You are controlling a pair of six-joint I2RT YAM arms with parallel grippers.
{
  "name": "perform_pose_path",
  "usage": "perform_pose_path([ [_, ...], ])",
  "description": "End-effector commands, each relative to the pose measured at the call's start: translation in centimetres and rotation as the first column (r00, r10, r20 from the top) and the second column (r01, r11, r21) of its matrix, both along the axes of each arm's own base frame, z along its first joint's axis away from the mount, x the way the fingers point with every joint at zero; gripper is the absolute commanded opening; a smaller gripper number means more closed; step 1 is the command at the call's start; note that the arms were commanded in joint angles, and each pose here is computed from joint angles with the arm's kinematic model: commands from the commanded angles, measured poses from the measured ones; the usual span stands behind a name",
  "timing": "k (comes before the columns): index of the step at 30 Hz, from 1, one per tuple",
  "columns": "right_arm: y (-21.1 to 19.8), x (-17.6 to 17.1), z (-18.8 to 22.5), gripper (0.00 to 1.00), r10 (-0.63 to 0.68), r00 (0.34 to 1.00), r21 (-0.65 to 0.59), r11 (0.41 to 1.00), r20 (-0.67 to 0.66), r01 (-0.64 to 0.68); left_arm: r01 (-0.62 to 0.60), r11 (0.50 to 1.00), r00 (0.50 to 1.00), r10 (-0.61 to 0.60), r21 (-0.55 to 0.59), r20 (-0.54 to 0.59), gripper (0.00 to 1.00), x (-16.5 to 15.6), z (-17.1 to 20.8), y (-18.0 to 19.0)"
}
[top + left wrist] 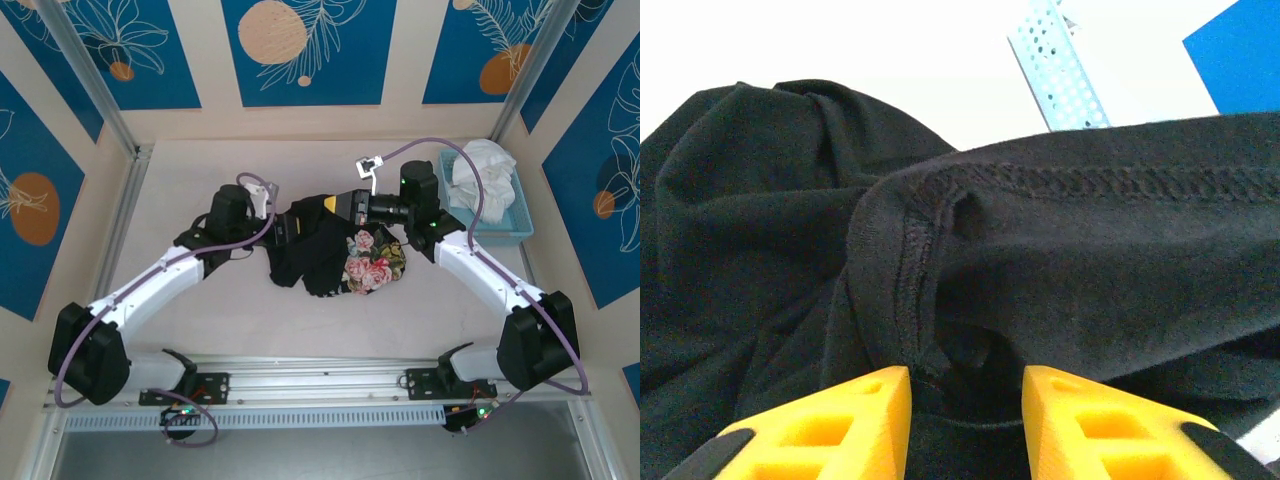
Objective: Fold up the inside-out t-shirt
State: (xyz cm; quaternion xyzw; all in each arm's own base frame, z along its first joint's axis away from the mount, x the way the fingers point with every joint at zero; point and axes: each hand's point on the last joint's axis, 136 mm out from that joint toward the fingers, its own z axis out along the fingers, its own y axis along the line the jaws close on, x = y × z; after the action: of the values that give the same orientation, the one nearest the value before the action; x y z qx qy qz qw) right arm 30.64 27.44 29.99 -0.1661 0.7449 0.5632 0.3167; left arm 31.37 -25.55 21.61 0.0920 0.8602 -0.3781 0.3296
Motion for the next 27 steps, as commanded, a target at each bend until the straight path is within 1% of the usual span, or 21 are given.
perform_pose_path([
  [1, -0.3, -0.5, 1.2, 0.00, 0.009, 0.999, 0.017, 1.000, 0.047, -0.010, -0.016, 1.000, 1.000, 0.017, 0.011, -0.024, 0.38, 0.1, 0.1, 0.0],
  [6, -0.2, -0.4, 1.4, 0.00, 0.012, 0.998, 0.022, 1.000, 0.054, -0.013, -0.018, 1.000, 0.998, 0.019, 0.026, -0.063, 0.40, 0.3, -1.1, -0.1],
  [14, -0.2, -0.3, 1.4, 0.00, 0.008, 0.998, 0.029, 1.000, 0.061, -0.010, -0.012, 1.000, 0.995, 0.015, 0.028, -0.101, 0.42, 0.5, -2.0, -0.5],
  [17, -0.2, -0.3, 1.5, 0.00, 0.008, 0.998, 0.032, 0.999, 0.066, -0.010, 0.001, 1.000, 0.994, -0.002, -0.002, -0.110, 0.43, 0.4, -2.0, -1.0],
  [19, -0.1, -0.3, 1.5, 0.00, 0.010, 0.998, 0.034, 0.999, 0.066, -0.013, 0.017, 0.999, 0.994, -0.022, -0.042, -0.105, 0.43, 0.5, -1.6, -1.6],
  [23, 0.0, -0.5, 1.3, 0.00, 0.017, 0.998, 0.035, 0.999, 0.060, -0.019, 0.026, 0.996, 0.995, -0.033, -0.081, -0.090, 0.36, 1.0, -1.2, -2.3],
  [27, -0.1, -0.6, 1.0, 0.00, 0.015, 0.998, 0.031, 0.999, 0.055, -0.017, 0.025, 0.996, 0.998, -0.031, -0.088, -0.060, 0.24, 1.8, -0.7, -2.6],
])
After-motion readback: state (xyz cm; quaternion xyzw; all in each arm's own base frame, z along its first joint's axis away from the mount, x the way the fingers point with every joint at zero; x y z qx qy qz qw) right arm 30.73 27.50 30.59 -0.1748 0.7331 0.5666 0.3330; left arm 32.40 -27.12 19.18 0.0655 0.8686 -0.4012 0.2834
